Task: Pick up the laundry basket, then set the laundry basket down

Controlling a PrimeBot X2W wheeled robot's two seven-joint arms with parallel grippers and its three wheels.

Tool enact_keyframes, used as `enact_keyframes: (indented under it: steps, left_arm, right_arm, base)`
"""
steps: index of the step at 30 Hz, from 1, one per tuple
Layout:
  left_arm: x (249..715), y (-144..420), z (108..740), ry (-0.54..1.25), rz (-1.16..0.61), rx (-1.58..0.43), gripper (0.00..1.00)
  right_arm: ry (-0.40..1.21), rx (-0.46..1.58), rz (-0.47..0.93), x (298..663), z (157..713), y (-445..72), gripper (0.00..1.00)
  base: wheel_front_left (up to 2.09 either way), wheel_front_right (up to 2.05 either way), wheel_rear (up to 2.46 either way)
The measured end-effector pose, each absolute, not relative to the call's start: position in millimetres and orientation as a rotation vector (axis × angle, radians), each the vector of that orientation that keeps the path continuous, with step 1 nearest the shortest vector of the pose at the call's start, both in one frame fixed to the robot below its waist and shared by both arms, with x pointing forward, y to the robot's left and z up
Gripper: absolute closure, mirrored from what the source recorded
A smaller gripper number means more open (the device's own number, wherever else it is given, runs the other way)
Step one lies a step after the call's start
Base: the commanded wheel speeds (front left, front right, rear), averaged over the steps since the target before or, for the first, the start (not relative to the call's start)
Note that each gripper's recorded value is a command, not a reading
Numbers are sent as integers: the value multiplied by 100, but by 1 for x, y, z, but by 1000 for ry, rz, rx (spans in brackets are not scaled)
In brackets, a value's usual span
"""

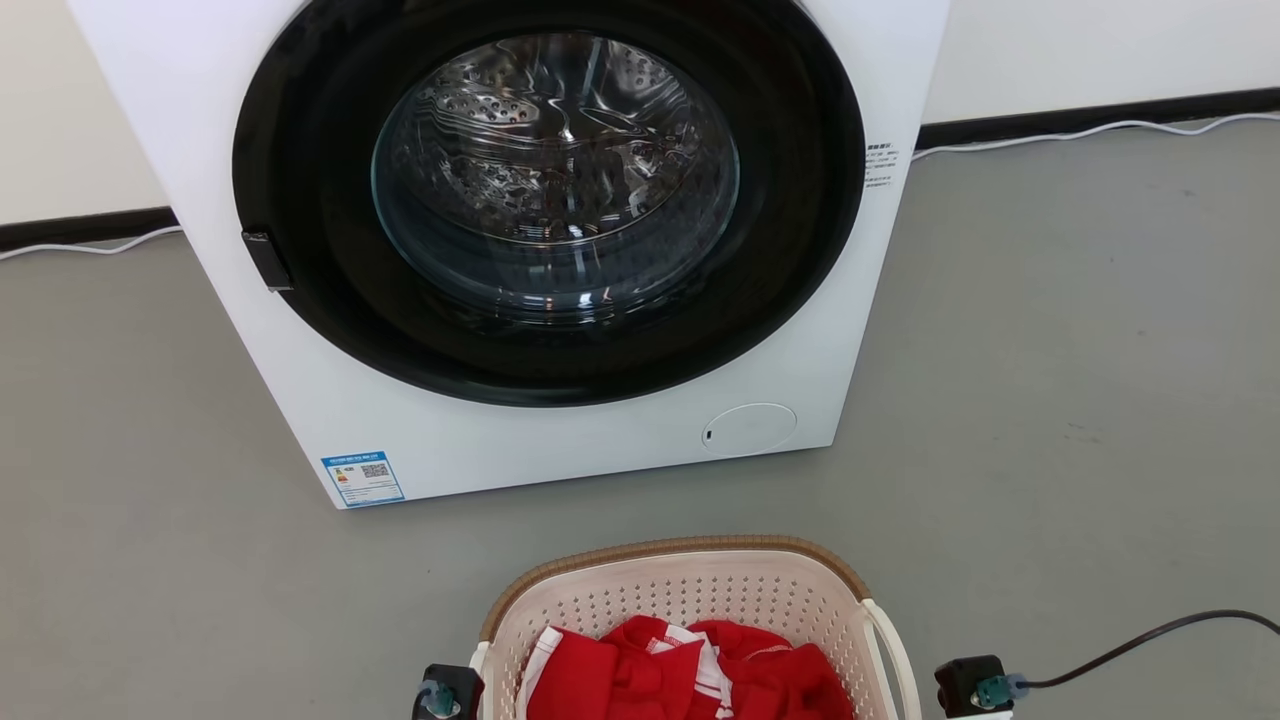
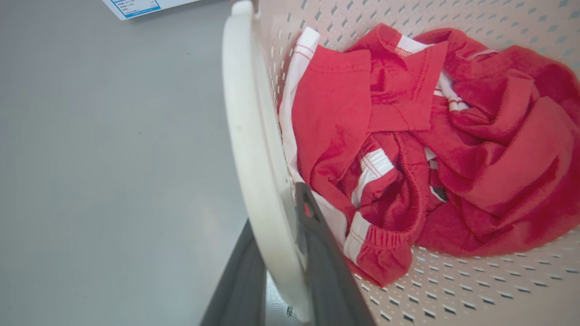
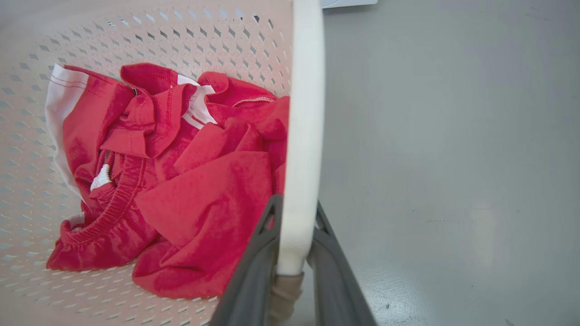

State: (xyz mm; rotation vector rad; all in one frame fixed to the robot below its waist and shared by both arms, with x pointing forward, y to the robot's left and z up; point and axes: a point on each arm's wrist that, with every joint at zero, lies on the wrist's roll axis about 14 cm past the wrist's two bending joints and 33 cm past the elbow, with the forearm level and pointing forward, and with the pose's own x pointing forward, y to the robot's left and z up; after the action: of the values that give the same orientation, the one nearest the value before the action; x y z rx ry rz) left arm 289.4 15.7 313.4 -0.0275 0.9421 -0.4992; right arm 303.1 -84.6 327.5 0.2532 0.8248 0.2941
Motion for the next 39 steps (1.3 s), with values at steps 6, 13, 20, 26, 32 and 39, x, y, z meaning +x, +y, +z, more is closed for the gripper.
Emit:
enact_keyframes:
  steps: [6,13,20,26,32,39]
  left_arm:
    - [289,15,312,946,-505,-21,100]
    - [289,15,311,952,-500,-19,100]
    - [293,17,309,956,-495,-17,100]
    - [295,19,307,963,-490,-17,100]
    - [299,20,306,963,-493,-18,100]
    - [320,20,303,954,-484,-27,100]
  right_arm:
    - [831,251,295,302,326,-85,100]
    - [841,260,289,301,323,-85,100]
    - [841,268,289,302,321,-84,100]
    - [838,262,296,309,323,-83,100]
    - [842,261,301,312,322,-81,100]
    - [834,260,306,332,319,-80,100]
  base:
    - [0,0,0]
    - [0,0,0]
    - [0,0,0]
    - [0,0,0]
    - [0,0,0]
    - [0,0,0]
